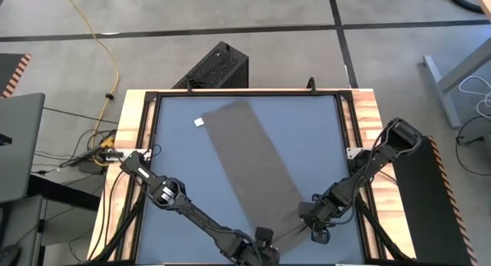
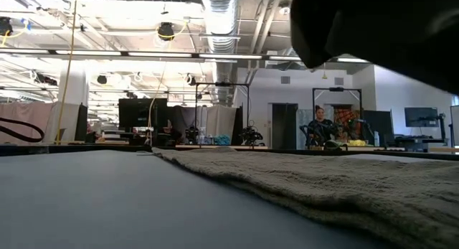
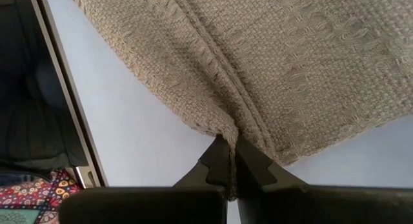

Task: Roll towel into tight, uniform cylinder
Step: Roll the gray towel

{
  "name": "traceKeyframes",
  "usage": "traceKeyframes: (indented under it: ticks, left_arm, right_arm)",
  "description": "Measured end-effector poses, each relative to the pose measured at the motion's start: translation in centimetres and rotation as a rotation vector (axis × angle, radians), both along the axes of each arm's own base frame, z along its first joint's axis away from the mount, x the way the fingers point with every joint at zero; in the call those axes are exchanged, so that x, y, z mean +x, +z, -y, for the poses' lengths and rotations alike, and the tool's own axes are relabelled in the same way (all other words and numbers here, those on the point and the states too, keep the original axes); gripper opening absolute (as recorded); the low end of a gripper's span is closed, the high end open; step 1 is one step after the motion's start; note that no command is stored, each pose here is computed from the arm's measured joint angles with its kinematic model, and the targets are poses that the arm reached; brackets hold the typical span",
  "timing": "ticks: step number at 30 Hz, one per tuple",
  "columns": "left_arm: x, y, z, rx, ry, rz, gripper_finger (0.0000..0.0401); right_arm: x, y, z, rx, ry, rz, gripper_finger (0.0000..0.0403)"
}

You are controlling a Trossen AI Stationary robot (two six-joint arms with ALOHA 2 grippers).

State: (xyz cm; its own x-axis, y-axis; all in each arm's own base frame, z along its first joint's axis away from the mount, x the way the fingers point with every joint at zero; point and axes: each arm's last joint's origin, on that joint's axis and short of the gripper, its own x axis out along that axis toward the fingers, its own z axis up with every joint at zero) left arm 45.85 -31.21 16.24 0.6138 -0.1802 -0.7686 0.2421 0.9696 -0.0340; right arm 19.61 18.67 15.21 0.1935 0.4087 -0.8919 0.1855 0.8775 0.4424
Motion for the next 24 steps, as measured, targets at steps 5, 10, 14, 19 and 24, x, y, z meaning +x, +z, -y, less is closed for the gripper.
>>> traceKeyframes:
  ticks: [5, 10, 14, 19, 24]
  left_arm:
    - [0.1, -0.3, -0.1, 0.013, -0.020, -0.007, 0.0197]
    - [0.8, -2.2, -0.9, -0.037, -0.028, -0.080, 0.0197]
    - [1.2, -3.5, -1.4, -0.070, -0.018, -0.132, 0.0197]
    - [0.8, -3.8, -1.8, -0.025, 0.060, -0.172, 0.0184]
    - [0.3, -4.3, -2.5, 0.055, 0.070, -0.228, 0.0137]
  right_arm:
    - [0.0, 0.0, 0.0, 0.004, -0.005, -0.005, 0.0030]
    - [0.1, 0.0, 0.1, 0.008, -0.031, -0.016, 0.0030]
    - [0.1, 0.0, 0.1, 0.010, -0.051, -0.027, 0.0030]
    - [0.0, 0.0, 0.1, 0.018, -0.075, -0.047, 0.0030]
    - [-0.4, -0.1, 0.0, 0.002, -0.090, -0.077, 0.0030]
